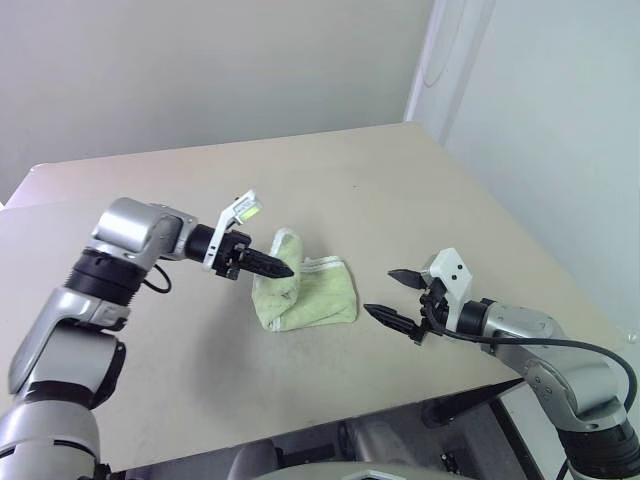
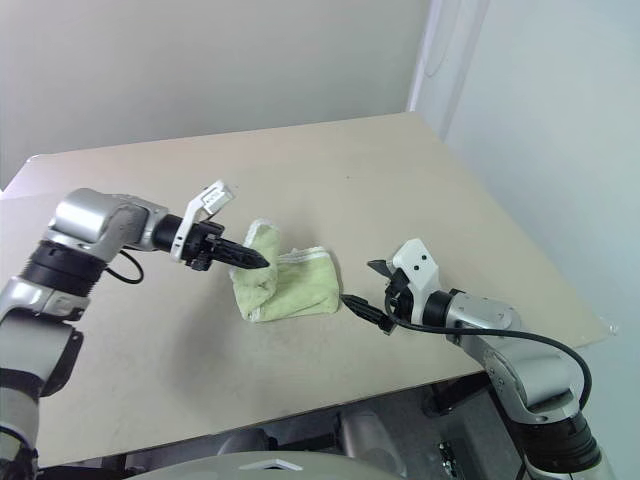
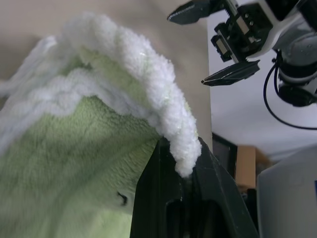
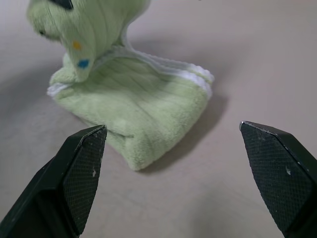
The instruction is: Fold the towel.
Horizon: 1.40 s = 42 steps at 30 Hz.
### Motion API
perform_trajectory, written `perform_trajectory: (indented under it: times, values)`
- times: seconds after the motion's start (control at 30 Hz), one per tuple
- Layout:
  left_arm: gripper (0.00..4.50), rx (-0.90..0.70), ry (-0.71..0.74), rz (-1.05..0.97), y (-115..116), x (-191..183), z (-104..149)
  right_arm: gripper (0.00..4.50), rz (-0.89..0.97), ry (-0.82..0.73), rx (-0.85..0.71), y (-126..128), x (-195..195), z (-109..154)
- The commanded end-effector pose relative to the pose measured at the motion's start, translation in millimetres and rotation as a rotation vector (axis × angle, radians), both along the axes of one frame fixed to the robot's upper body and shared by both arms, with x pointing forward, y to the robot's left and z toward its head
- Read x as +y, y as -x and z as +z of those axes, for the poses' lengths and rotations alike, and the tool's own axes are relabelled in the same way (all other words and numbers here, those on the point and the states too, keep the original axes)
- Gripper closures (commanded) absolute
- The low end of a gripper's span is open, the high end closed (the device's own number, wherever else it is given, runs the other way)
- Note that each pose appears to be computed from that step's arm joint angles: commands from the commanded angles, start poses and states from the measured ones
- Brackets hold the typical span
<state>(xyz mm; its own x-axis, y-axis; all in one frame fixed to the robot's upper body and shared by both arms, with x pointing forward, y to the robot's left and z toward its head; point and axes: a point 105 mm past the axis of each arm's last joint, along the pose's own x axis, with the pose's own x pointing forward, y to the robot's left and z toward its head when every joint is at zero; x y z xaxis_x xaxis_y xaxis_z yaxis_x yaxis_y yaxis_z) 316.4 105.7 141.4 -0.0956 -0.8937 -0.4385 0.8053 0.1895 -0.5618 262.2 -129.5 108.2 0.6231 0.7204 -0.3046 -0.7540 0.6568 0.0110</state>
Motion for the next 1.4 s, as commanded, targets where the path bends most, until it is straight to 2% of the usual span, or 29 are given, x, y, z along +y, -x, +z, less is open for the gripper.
perform_trajectory:
  times: [0.03,0.2,0.23,0.4,0.43,0.47,0.53,0.67,0.9,1.13,1.27,1.4]
  values:
    - [4.47,-0.056,0.005,-0.053,-8,-9,0,0.0,-0.036,0.016,-0.049,2,-5,10]
    - [4.47,-0.045,0.018,-0.129,-3,-26,-14,0.0,-0.073,0.025,-0.049,4,-9,10]
    - [3.97,-0.048,0.02,-0.138,-3,-29,-17,0.0,-0.081,0.027,-0.049,4,-10,10]
    - [2.37,-0.045,0.091,-0.165,-1,-39,-16,0.0,-0.104,0.04,-0.049,4,-13,7]
    - [2.37,-0.044,0.093,-0.174,0,-38,-16,0.0,-0.107,0.041,-0.048,4,-13,7]
    - [1.83,-0.044,0.092,-0.172,0,-37,-16,0.0,-0.109,0.041,-0.046,4,-13,6]
    - [1.47,-0.045,0.109,-0.15,-3,-37,-12,0.0,-0.111,0.042,-0.044,3,-12,5]
    - [0.03,-0.074,0.141,-0.122,-9,-40,0,0.0,-0.106,0.042,-0.046,1,-11,5]
    - [0.01,-0.163,0.196,-0.04,-24,-39,21,0.0,-0.105,0.02,-0.081,-11,-14,15]
    - [0.01,-0.571,0.127,0.193,-61,9,39,0.0,-0.06,-0.131,-0.071,-26,8,39]
    - [0.01,-0.715,0.024,0.12,-47,34,24,0.0,-0.038,-0.187,-0.05,-42,28,47]
    - [0.01,-0.777,0.01,0.109,-36,35,17,0.0,-0.022,-0.189,-0.029,-60,53,44]
